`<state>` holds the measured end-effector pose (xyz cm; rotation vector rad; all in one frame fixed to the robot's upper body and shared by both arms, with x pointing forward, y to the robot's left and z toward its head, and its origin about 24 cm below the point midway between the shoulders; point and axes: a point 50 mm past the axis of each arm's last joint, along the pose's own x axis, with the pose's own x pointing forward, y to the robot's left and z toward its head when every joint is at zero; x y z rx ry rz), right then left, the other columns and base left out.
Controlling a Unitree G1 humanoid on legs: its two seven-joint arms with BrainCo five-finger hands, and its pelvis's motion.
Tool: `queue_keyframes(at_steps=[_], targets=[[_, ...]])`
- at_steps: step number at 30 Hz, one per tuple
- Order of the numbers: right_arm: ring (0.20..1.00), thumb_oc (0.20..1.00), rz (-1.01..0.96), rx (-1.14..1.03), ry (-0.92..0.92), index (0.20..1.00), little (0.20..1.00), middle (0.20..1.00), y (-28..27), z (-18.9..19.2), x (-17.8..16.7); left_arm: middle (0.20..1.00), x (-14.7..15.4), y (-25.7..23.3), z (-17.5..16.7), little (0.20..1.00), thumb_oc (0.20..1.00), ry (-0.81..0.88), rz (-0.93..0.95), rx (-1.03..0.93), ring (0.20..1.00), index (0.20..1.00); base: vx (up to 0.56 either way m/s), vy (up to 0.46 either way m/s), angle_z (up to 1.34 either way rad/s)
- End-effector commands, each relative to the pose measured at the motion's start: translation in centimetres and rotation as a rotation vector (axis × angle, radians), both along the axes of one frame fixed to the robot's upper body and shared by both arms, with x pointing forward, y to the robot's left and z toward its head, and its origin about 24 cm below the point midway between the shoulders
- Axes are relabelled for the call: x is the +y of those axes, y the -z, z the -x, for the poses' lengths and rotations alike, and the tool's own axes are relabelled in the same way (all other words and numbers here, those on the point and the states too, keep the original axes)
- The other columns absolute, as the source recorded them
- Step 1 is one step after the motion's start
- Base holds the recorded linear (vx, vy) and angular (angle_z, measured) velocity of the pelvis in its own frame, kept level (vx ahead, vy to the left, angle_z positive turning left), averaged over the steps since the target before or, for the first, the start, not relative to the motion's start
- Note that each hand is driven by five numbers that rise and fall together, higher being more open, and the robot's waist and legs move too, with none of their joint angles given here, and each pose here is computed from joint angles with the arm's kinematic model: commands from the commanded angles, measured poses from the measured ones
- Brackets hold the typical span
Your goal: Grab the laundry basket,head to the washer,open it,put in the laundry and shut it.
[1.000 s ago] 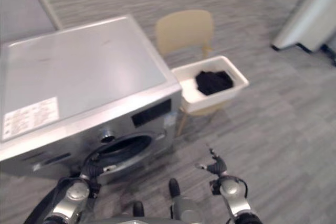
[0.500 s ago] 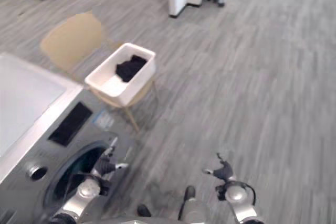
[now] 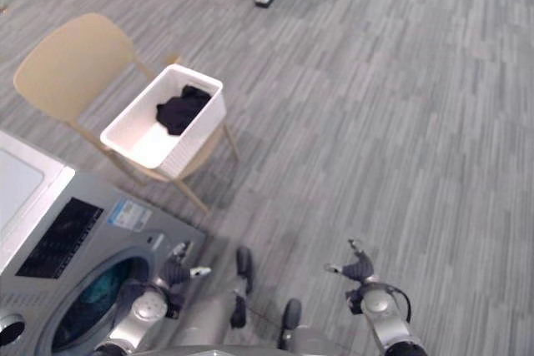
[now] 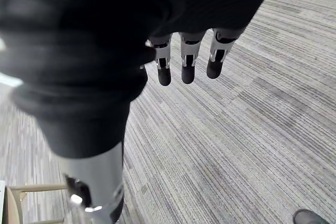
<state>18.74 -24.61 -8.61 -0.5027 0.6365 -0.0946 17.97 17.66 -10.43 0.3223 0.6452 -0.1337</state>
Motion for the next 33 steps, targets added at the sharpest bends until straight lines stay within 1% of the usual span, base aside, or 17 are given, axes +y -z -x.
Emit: queue_keyframes(at_steps=[1, 5, 8, 15, 20, 25, 27, 33], targets=[[1.000, 1.000, 0.001, -0.081, -0.015, 1.000, 1.000, 1.000, -1.1, -0.5, 0.0, 1.000, 1.1, -1.5, -1.3, 1.000, 1.000, -0.022, -0.015, -0.093, 1.000, 1.000, 0.27, 0.059, -0.12], [1.000, 1.000, -0.014, -0.074, -0.031, 1.000, 1.000, 1.000, -0.9, -1.0, 0.7, 1.000, 2.5, -1.6, -1.0, 1.000, 1.000, -0.058, -0.032, -0.090, 1.000, 1.000, 0.29, 0.072, -0.09], [1.000, 1.000, -0.019, -0.075, -0.029, 1.000, 1.000, 1.000, -0.9, -1.2, 0.8, 1.000, 3.0, -1.6, -0.9, 1.000, 1.000, -0.064, -0.043, -0.088, 1.000, 1.000, 0.19, 0.077, 0.16], [1.000, 1.000, -0.029, -0.113, -0.049, 1.000, 1.000, 1.000, -1.6, -2.2, 1.1, 1.000, 2.8, -1.7, -1.4, 1.000, 1.000, -0.073, -0.040, -0.099, 1.000, 1.000, 0.12, -0.012, 0.58], [1.000, 1.000, -0.007, -0.117, -0.049, 1.000, 1.000, 1.000, -2.1, -2.6, 0.3, 1.000, 2.0, -1.6, -2.4, 1.000, 1.000, -0.026, -0.059, -0.100, 1.000, 1.000, 0.18, -0.204, 1.12], [1.000, 1.000, -0.011, -0.126, -0.051, 1.000, 1.000, 1.000, -2.2, -2.8, 0.3, 1.000, 1.8, -1.2, -2.1, 1.000, 1.000, -0.045, -0.054, -0.082, 1.000, 1.000, 0.08, -0.221, 1.74], [1.000, 1.000, -0.016, -0.129, -0.047, 1.000, 1.000, 1.000, -2.2, -2.7, 0.1, 1.000, 2.2, -0.8, -1.4, 1.000, 1.000, -0.087, -0.035, -0.053, 1.000, 1.000, 0.09, -0.230, 0.52], [1.000, 1.000, -0.027, -0.128, 0.005, 1.000, 1.000, 1.000, -2.0, -2.2, -0.4, 1.000, 2.5, -1.1, -1.8, 1.000, 1.000, -0.108, -0.028, -0.064, 1.000, 1.000, 0.06, -0.118, 0.76]])
